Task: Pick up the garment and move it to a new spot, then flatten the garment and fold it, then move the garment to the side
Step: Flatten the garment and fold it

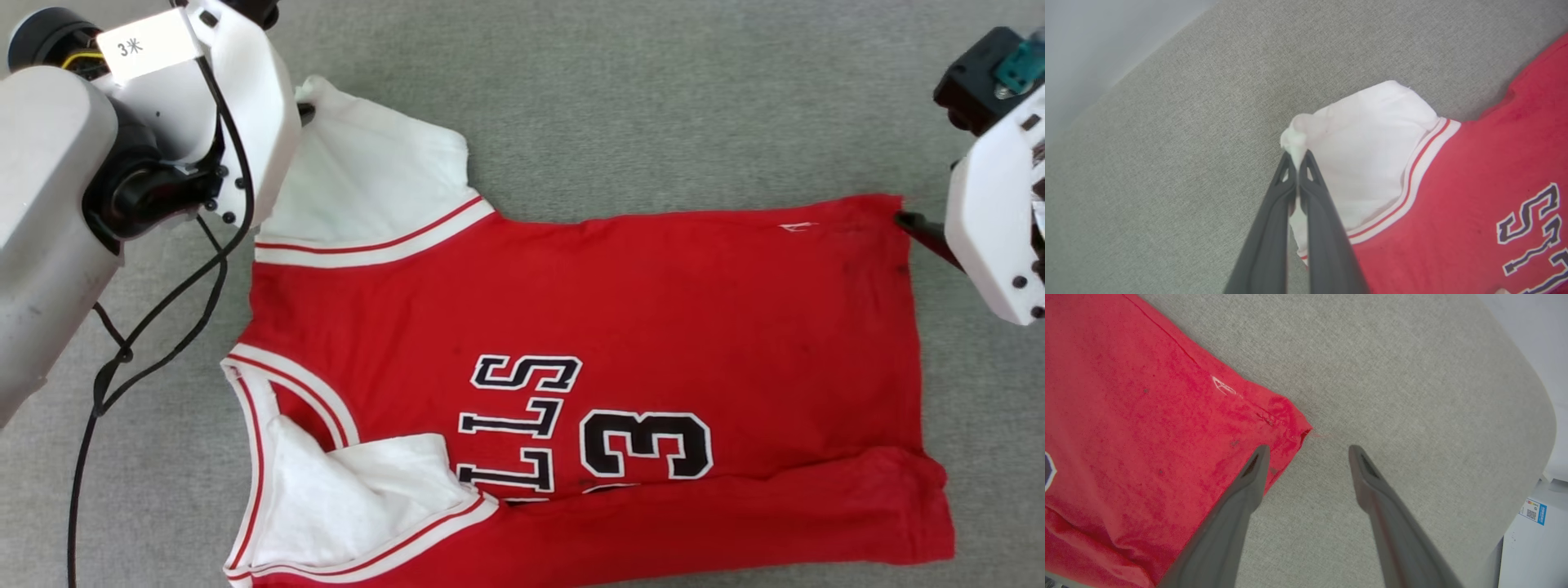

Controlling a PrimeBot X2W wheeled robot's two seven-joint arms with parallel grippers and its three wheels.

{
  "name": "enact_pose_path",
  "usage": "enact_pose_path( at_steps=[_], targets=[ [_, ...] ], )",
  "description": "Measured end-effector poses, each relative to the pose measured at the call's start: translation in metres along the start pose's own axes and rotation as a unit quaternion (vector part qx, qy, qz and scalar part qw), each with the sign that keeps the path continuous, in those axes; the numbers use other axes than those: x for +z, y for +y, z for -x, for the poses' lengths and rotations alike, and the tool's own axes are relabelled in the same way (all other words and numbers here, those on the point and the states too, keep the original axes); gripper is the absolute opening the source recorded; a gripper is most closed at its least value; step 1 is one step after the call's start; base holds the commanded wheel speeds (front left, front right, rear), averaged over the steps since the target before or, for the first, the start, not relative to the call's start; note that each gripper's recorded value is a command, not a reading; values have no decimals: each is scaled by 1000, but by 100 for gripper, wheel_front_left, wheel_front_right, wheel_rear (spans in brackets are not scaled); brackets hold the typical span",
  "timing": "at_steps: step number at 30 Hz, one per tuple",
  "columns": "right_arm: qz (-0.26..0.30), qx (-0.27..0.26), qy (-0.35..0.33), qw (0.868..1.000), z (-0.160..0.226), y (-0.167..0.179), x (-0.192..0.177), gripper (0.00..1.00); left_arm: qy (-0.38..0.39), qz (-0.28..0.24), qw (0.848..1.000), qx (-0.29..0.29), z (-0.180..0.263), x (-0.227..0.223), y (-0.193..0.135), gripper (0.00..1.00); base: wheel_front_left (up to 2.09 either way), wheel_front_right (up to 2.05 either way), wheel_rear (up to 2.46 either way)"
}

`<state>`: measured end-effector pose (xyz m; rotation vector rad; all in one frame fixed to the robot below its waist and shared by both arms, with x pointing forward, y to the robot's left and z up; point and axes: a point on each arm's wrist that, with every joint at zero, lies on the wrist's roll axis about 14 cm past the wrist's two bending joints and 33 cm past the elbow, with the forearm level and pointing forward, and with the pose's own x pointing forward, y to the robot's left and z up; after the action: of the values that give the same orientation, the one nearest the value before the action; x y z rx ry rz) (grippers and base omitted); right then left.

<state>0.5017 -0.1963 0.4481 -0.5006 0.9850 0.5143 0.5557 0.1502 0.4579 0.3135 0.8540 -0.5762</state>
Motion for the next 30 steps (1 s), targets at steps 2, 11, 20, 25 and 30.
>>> enact_pose_path(
  at_steps=[2, 11, 20, 25, 30],
  targets=[
    [1, 10, 25, 1000, -14, 4, -5, 100, -1, 1, 1000, 0, -1, -2, 1, 0, 0, 0, 0],
    [0, 51, 88, 995, -71, 25, -34, 100, -2, -2, 1000, 1, -11, -10, 7, 0, 0, 0, 0],
    [-7, 55, 32, 998, -68, 28, -23, 0, -27, -13, 1000, 2, 1, -4, 3, 0, 0, 0, 0],
    [-9, 47, -24, 999, -45, 30, -15, 0, -57, -20, 998, -3, 27, 2, -11, 0, 0, 0, 0],
    [-12, 40, -83, 996, -16, 33, -10, 0, -71, -27, 997, 2, 60, -9, -21, 0, 0, 0, 0]
  ],
)
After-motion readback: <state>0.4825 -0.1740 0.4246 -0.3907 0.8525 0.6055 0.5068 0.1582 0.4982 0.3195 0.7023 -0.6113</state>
